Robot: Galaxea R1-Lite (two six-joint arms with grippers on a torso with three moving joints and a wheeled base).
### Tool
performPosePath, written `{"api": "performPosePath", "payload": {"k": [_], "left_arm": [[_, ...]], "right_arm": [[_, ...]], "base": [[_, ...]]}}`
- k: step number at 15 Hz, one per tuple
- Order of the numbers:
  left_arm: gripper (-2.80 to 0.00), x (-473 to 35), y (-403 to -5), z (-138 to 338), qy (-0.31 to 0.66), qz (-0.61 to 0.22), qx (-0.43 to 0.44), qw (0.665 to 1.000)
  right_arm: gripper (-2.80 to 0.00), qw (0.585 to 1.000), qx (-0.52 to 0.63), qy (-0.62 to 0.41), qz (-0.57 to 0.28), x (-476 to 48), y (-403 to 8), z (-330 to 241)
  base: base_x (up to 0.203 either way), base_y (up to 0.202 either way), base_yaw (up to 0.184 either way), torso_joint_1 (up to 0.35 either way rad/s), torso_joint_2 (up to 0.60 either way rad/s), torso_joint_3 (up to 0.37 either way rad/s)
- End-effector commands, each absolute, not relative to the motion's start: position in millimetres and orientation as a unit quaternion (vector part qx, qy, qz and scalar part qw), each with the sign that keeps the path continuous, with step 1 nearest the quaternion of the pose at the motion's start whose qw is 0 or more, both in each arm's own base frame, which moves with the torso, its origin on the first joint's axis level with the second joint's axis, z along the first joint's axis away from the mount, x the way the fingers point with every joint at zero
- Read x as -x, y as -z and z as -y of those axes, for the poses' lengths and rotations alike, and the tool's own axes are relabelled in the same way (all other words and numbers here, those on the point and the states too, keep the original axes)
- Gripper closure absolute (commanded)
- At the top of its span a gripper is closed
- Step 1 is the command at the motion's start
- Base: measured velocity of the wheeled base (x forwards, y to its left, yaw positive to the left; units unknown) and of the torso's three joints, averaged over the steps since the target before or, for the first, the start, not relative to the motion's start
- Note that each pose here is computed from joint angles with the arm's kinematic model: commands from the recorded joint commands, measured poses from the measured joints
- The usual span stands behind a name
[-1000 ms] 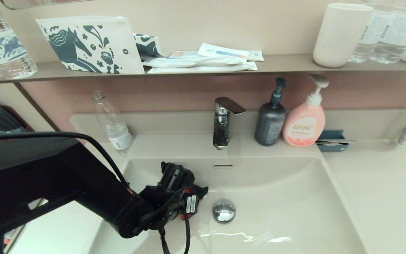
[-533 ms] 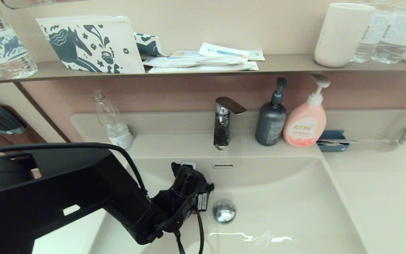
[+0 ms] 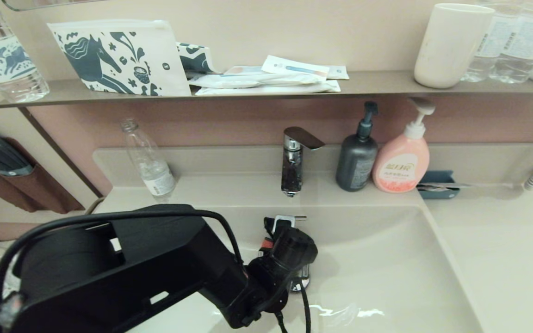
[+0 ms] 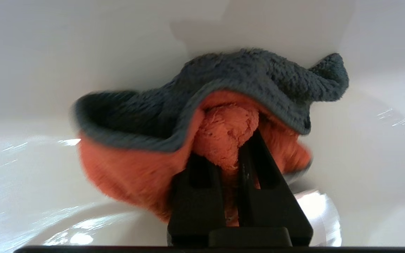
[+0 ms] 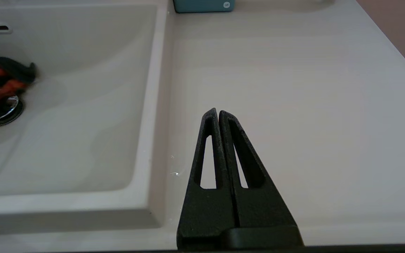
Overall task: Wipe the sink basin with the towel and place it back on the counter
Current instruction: Wipe the sink
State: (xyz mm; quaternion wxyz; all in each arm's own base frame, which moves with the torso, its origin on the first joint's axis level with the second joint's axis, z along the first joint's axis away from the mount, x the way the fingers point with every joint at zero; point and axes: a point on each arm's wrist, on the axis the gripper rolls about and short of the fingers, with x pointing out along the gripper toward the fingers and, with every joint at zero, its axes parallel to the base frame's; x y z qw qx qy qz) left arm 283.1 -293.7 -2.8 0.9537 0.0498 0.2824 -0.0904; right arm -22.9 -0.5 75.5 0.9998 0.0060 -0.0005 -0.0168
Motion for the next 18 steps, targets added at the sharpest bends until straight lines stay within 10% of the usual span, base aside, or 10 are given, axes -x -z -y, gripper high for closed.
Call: {"api": "performPosePath", "payload": {"k": [1, 18], "left_arm": [[0.0, -286.2, 17.5, 319.1, 0.098, -0.269, -0.049, 0.957], [0.0, -170.8, -18.0, 335.1, 0.11, -0.428, -0.069, 0.894]], "right_arm": [[0.0, 1.0, -0.006, 0.017, 0.0, 22.8, -75.5, 0.5], [0.0, 1.0, -0.006, 0.017, 0.0, 22.8, -75.5, 0.5]], "base": [[0.0, 0.0, 0.0, 0.0, 0.0, 0.0], [0.0, 0.0, 0.0, 0.0, 0.0, 0.0]]}}
